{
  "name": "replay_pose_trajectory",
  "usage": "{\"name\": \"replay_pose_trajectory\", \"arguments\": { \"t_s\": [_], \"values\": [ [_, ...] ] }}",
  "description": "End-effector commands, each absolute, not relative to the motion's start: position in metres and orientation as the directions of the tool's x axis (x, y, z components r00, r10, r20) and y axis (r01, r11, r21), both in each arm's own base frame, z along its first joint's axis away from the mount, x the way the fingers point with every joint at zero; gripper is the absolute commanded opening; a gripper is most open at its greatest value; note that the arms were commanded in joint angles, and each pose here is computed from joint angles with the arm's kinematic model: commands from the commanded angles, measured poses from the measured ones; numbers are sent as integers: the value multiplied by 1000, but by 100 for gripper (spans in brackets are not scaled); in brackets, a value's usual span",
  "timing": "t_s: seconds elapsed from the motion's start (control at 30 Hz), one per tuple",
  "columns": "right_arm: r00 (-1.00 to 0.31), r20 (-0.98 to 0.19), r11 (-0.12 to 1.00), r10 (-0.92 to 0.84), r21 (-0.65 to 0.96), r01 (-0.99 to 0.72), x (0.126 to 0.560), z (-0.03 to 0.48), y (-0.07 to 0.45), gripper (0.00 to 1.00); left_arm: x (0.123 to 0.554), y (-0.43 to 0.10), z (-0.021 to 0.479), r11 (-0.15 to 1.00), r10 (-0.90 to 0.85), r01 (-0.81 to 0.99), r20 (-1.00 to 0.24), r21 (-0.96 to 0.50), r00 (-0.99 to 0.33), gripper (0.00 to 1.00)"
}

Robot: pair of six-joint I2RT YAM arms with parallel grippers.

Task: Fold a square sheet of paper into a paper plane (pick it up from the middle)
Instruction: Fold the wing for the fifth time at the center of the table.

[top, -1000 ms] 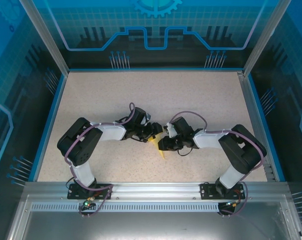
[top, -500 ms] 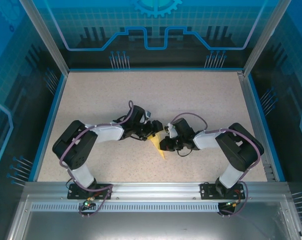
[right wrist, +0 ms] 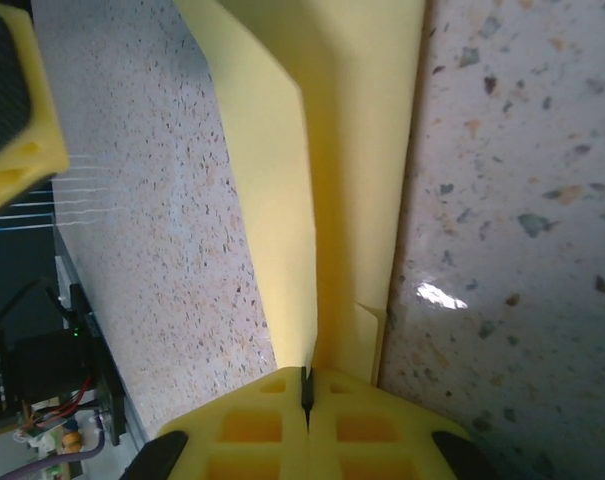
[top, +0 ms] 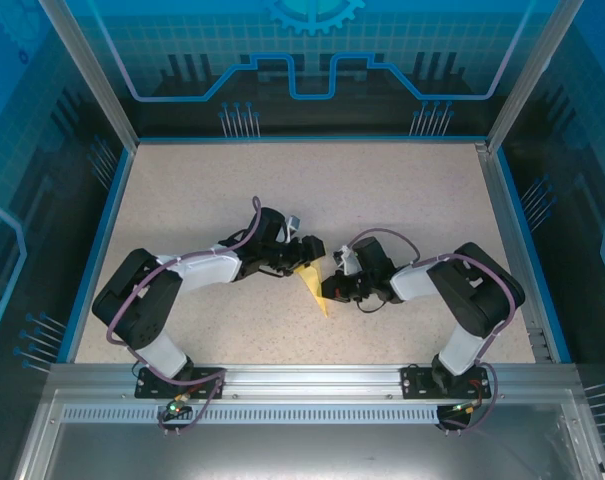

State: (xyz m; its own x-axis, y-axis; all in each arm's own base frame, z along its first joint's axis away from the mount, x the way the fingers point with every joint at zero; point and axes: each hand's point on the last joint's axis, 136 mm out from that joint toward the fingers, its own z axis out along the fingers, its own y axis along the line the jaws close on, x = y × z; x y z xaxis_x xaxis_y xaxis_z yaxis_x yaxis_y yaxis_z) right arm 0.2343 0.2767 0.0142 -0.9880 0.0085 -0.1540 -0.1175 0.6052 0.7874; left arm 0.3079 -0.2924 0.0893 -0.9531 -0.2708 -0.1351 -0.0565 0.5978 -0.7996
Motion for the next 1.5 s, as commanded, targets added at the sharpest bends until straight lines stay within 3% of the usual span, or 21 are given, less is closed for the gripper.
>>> {"name": "replay_pose_trajectory", "arguments": {
  "t_s": [0.0,0.83,1.1,1.47],
  "values": [
    [-992,-120,593,41,802,-73,233,6,272,0,310,-288,80,601,-290,-66,-140,-797,-947,72],
    [-994,-25,635,107,771,49,231,-14,258,0,314,-304,55,574,-236,-55,-101,-817,-966,72],
    [-993,-54,638,101,769,23,234,-5,257,0,311,-297,22,639,-247,-134,-37,-758,-968,70],
    [-985,-159,704,73,707,-62,239,30,246,24,304,-292,6,676,-238,-172,8,-717,-971,69]
  ]
}}
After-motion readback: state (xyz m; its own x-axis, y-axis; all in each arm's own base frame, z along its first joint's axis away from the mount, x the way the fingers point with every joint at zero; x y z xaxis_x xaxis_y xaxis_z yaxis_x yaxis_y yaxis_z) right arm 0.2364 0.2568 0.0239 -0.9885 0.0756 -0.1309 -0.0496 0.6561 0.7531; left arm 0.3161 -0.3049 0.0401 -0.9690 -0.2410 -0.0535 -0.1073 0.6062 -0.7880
